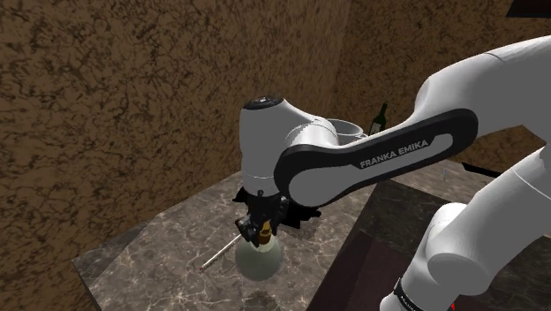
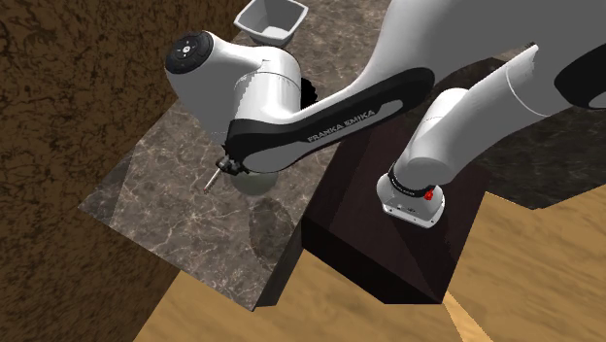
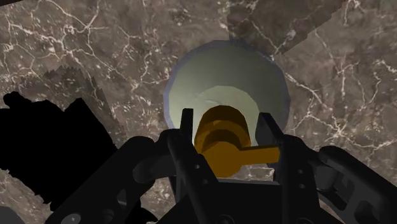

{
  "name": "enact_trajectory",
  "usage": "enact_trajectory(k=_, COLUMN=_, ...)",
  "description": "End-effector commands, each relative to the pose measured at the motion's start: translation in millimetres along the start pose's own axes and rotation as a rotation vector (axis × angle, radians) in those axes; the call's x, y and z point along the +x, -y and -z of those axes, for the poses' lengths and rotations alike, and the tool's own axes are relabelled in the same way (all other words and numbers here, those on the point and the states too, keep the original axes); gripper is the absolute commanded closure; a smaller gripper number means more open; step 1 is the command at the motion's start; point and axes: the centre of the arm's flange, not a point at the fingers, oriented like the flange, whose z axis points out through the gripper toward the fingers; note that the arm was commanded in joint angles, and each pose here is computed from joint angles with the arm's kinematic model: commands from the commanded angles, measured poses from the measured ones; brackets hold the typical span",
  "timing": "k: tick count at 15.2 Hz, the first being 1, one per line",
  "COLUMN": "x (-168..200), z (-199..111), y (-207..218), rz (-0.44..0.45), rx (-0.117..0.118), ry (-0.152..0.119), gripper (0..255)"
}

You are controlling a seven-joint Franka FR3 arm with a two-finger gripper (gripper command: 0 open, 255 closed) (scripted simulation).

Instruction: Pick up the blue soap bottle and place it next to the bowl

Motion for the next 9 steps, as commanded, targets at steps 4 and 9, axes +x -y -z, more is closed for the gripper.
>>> enact_trajectory(k=4, x=0.6, z=26.7, y=-2.8, rz=0.0, rx=0.0, ry=0.0, gripper=255)
enact_trajectory(k=9, x=0.9, z=53.0, y=-5.6, rz=0.0, rx=0.0, ry=0.0, gripper=255)
